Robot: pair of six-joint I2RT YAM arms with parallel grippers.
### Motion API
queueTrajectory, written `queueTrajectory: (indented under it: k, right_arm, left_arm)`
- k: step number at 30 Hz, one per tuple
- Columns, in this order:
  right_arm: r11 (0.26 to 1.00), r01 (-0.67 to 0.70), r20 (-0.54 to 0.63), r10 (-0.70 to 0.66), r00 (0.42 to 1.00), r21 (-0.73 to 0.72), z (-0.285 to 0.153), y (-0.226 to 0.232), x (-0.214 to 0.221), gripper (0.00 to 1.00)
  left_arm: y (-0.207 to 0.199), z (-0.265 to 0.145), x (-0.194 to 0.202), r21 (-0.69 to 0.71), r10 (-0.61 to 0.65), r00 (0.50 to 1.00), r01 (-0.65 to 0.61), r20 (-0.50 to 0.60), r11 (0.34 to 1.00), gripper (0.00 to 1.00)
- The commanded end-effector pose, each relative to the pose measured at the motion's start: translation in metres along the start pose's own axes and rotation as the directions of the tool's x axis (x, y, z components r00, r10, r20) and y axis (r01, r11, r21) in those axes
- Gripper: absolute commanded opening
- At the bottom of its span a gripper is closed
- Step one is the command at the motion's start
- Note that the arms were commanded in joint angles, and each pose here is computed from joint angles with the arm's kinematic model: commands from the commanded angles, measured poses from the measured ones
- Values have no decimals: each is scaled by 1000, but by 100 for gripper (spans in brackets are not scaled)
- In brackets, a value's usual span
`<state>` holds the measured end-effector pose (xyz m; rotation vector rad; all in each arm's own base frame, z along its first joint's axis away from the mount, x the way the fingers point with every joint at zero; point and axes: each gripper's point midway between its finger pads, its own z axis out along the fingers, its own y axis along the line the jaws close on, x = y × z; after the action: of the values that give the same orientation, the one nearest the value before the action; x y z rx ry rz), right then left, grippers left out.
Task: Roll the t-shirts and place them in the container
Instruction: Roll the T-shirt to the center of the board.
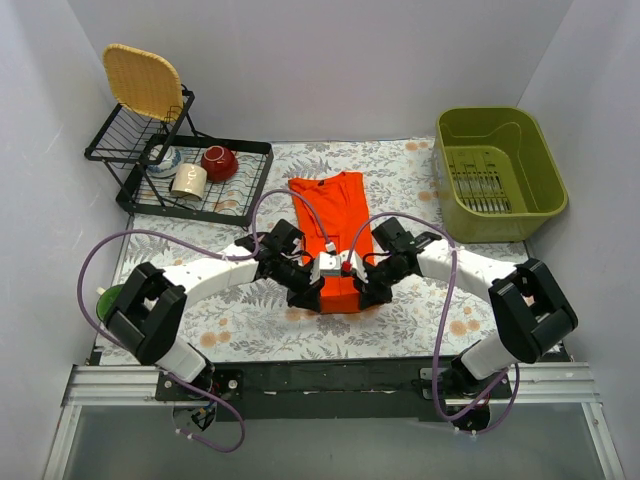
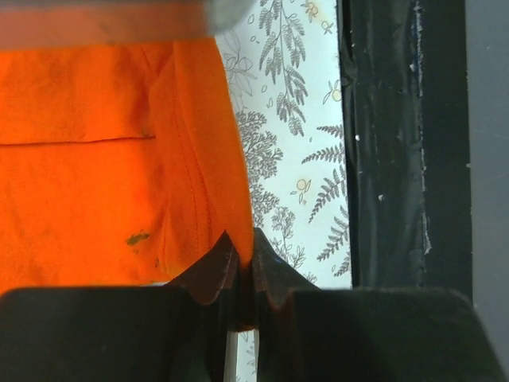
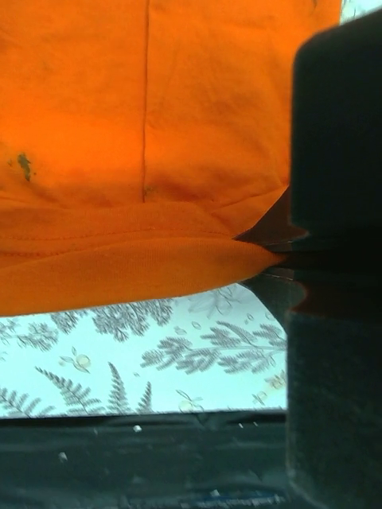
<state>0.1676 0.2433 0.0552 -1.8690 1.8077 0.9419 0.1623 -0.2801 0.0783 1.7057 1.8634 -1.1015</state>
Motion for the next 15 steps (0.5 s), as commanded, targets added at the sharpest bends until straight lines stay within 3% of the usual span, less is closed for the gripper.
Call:
queueTrajectory:
  k: [1,15]
  right_arm:
    - [995,-34,-16,32,999,-91,-11,14,3,1]
    - [954,-185,-28,184,983,-234,-4,3,24,1]
  left_arm:
    - [-18,-5,17,94,-110,992,116,-61,989,0]
    - [12,8,55,90,-291,950,301,-111,949,0]
